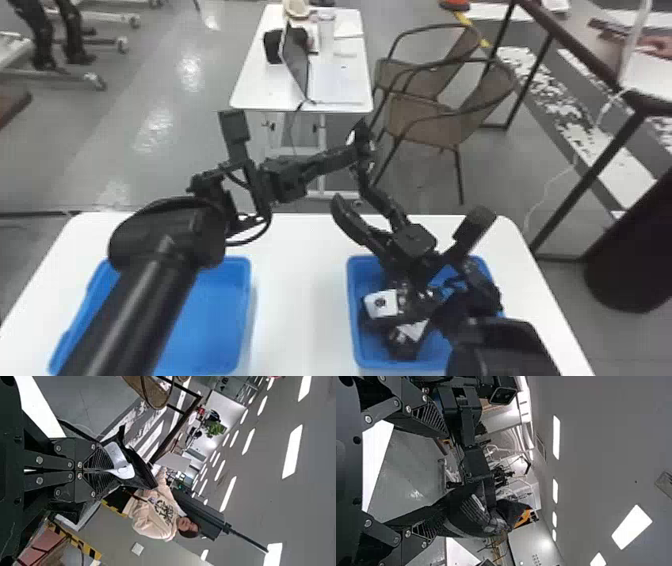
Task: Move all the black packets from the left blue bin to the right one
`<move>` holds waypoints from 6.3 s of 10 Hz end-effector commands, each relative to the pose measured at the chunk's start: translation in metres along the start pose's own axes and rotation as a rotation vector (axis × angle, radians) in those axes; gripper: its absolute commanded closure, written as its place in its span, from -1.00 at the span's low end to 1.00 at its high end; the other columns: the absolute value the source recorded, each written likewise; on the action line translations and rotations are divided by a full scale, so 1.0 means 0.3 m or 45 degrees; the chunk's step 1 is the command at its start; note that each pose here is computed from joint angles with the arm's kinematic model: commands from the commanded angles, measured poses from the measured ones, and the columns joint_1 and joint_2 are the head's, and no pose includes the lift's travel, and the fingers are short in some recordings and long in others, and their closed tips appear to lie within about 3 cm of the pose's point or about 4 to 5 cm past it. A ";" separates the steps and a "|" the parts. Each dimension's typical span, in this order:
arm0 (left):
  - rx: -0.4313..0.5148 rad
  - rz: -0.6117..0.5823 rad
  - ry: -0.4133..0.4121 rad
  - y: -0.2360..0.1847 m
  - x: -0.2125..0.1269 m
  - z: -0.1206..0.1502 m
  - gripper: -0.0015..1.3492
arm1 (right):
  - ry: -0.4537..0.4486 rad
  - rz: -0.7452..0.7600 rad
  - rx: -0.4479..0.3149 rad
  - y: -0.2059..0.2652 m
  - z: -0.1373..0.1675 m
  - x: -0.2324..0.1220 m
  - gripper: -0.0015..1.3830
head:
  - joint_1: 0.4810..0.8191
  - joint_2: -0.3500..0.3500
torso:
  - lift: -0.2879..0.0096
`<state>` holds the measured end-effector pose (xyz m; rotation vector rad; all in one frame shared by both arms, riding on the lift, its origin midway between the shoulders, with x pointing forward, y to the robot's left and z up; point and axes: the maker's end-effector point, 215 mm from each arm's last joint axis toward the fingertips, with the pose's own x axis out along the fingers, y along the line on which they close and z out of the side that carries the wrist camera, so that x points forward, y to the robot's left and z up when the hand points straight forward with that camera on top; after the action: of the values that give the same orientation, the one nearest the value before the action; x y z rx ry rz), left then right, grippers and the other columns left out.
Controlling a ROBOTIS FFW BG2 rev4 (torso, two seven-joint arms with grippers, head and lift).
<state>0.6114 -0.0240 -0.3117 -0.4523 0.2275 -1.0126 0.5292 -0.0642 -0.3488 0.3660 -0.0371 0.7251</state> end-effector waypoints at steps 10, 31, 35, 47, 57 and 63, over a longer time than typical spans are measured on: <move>-0.061 -0.097 0.022 -0.095 0.063 -0.048 0.80 | -0.067 -0.236 -0.026 -0.094 0.052 -0.048 0.49 | 0.23 -0.39 | 0.94; -0.179 -0.150 0.055 -0.159 0.084 -0.121 0.75 | -0.127 -0.386 0.090 -0.169 0.051 -0.114 0.78 | 0.27 -0.53 | 0.94; -0.195 -0.144 0.021 -0.148 0.062 -0.070 0.75 | -0.096 -0.399 0.100 -0.159 0.022 -0.167 -0.34 | 0.27 -0.57 | 0.94; -0.295 -0.146 0.086 -0.170 0.041 -0.125 0.75 | -0.143 -0.436 -0.036 -0.183 0.110 -0.135 0.51 | 0.27 -0.57 | 0.94; -0.320 -0.026 -0.125 -0.052 -0.255 -0.114 -0.82 | -0.037 -0.745 -0.051 -0.415 0.013 -0.430 0.70 | 0.27 -0.64 | 0.94; -0.196 0.314 -0.278 0.115 -0.670 -0.153 -0.84 | 0.274 -1.116 -0.129 -0.595 -0.242 -0.844 0.55 | 0.27 -0.46 | 0.94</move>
<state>0.5159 0.1498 -0.3737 -0.6510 0.1582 -0.7012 0.4553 -0.3128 -0.5036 0.1912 0.2521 -0.0855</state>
